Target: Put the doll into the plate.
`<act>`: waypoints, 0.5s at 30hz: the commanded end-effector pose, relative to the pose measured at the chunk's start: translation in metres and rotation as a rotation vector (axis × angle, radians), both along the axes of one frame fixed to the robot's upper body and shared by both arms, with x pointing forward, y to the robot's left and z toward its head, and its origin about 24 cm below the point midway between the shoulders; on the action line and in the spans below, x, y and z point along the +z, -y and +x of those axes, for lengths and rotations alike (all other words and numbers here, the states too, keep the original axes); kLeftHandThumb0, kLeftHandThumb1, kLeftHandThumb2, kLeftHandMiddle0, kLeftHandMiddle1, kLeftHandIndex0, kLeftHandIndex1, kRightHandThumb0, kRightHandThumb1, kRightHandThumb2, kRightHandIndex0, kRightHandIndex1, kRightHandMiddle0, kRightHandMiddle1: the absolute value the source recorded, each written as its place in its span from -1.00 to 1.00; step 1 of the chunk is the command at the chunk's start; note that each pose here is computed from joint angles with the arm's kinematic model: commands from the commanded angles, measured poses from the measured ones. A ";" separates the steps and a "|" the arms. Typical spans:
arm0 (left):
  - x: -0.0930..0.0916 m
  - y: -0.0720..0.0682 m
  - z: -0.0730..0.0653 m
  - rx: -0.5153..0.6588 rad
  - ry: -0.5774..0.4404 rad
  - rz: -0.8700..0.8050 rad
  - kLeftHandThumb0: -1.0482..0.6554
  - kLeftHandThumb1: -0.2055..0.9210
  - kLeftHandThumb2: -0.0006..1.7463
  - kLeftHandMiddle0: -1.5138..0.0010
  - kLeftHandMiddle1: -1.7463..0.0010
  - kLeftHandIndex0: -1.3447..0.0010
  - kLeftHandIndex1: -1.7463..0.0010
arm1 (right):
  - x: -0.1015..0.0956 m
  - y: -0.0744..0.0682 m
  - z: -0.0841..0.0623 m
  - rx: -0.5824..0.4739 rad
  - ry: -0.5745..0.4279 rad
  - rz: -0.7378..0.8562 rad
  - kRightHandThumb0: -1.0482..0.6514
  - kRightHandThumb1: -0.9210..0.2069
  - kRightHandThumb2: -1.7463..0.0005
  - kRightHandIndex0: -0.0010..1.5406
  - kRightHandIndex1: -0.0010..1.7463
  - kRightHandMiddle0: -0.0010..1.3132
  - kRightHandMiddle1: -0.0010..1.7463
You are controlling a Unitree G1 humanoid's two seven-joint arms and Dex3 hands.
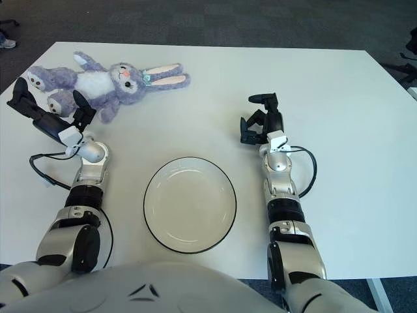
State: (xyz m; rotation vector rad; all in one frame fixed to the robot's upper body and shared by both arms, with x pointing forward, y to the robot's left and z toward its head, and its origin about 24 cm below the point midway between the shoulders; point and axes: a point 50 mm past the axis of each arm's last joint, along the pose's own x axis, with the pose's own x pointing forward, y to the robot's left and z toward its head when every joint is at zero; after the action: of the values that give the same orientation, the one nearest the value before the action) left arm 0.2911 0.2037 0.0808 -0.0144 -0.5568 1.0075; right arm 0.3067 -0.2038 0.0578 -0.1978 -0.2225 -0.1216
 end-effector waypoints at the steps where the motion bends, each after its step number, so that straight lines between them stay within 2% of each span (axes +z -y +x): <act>1: -0.016 -0.005 -0.002 -0.004 -0.106 -0.042 -0.35 0.19 0.02 1.00 0.19 1.00 -0.13 | -0.017 0.002 -0.008 -0.015 -0.067 0.021 0.83 0.28 -0.67 -0.09 1.00 -1.00 0.68; 6: -0.017 -0.007 0.001 -0.002 -0.153 -0.085 -0.36 0.19 0.01 1.00 0.14 1.00 -0.14 | -0.016 0.003 -0.008 -0.020 -0.065 0.016 0.82 0.24 -0.64 -0.12 1.00 -1.00 0.67; 15: -0.025 -0.012 0.008 0.015 -0.267 -0.157 -0.52 0.33 -0.12 1.00 0.16 1.00 -0.15 | -0.016 0.003 -0.008 -0.021 -0.070 0.005 0.79 0.14 -0.56 -0.18 1.00 -1.00 0.64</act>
State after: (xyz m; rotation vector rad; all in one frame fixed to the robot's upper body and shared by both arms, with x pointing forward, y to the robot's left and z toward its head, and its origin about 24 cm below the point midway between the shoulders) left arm 0.2977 0.2145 0.0600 -0.0149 -0.2796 1.0476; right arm 0.3069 -0.2040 0.0571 -0.1991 -0.2118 -0.1233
